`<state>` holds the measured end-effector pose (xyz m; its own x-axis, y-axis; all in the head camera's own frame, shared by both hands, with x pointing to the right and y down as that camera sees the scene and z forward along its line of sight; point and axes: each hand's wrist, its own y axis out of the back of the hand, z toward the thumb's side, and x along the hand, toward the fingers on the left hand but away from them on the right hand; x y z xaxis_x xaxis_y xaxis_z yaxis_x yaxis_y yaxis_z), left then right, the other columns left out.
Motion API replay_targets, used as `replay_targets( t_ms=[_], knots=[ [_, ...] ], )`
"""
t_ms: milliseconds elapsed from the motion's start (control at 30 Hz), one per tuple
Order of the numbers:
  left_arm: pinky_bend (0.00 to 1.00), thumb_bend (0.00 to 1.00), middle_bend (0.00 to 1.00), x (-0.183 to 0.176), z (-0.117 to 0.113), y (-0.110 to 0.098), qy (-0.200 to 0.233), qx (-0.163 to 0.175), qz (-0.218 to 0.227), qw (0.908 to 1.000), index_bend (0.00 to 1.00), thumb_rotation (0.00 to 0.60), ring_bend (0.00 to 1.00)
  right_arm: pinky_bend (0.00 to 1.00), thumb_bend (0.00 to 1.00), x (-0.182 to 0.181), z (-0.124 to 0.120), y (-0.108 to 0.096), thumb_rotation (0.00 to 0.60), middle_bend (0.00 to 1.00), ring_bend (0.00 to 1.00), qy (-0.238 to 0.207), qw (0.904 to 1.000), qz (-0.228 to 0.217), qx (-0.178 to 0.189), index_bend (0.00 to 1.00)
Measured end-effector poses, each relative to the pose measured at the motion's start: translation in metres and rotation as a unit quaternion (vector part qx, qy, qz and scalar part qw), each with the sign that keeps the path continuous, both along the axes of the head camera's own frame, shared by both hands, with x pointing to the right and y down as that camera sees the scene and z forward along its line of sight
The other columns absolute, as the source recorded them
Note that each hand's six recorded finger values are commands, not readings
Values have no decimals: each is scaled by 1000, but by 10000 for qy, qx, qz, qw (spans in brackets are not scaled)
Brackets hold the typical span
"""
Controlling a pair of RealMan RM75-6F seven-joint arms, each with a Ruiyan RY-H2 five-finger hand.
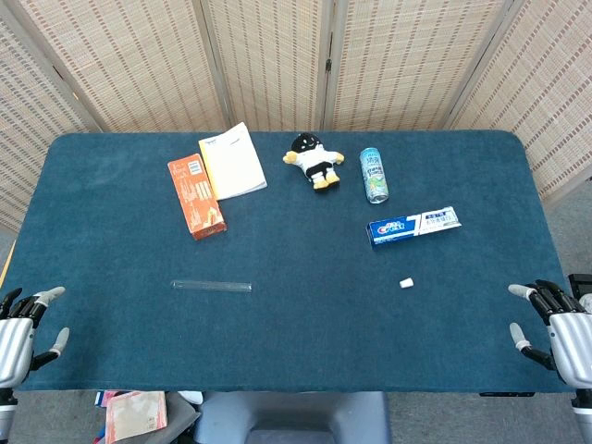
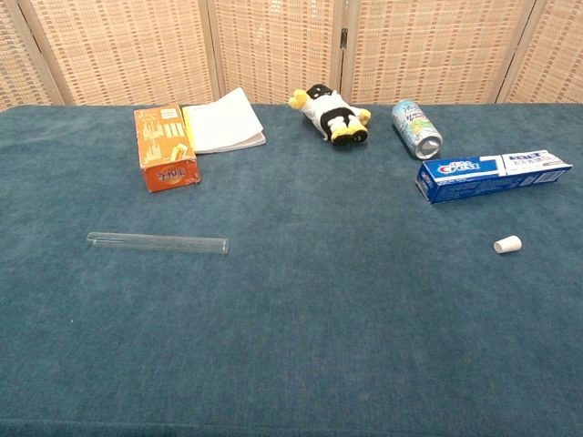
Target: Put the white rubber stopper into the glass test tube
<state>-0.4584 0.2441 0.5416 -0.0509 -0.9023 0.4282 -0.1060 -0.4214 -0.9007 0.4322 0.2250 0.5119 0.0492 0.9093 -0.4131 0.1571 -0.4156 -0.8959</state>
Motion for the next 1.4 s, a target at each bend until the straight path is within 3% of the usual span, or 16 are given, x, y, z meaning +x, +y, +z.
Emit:
replay_targets(
  t_ms=[533, 700, 867, 967, 1100, 1333, 1400],
  knots=[
    [110, 341, 289, -4, 4, 0, -11, -40, -61, 10000, 216, 600, 268, 308, 353, -1, -2, -2, 600, 278, 171, -22, 10000, -7, 80, 258],
    [110, 341, 289, -2, 4, -10, 34, 37, 35, 10000, 216, 600, 272, 308, 352, -1, -3, -3, 600, 278, 171, -4, 9999, -28, 102, 258],
    [137, 341, 313, 9, 3, -31, 117, 228, 302, 9992, 225, 600, 353, 308, 353, -3, -6, -9, 600, 278, 171, 25, 9998, -94, 174, 258],
    [287, 341, 383, 18, 6, -48, 222, 337, 483, 9980, 230, 600, 453, 308, 353, -5, -9, -14, 600, 278, 171, 46, 9996, -141, 221, 258],
    [600, 341, 556, 35, 18, -74, 432, 314, 764, 9956, 238, 600, 623, 308, 353, -8, -12, -19, 600, 278, 171, 55, 9994, -202, 278, 258],
    [945, 341, 815, 81, 46, -108, 719, 28, 1351, 9882, 270, 600, 854, 308, 353, -13, -10, -25, 600, 278, 171, 57, 9993, -266, 256, 258],
    [992, 341, 891, 97, 56, -113, 751, -107, 1525, 9854, 287, 600, 919, 308, 353, -13, -9, -26, 600, 278, 171, 57, 9993, -277, 243, 258]
  ],
)
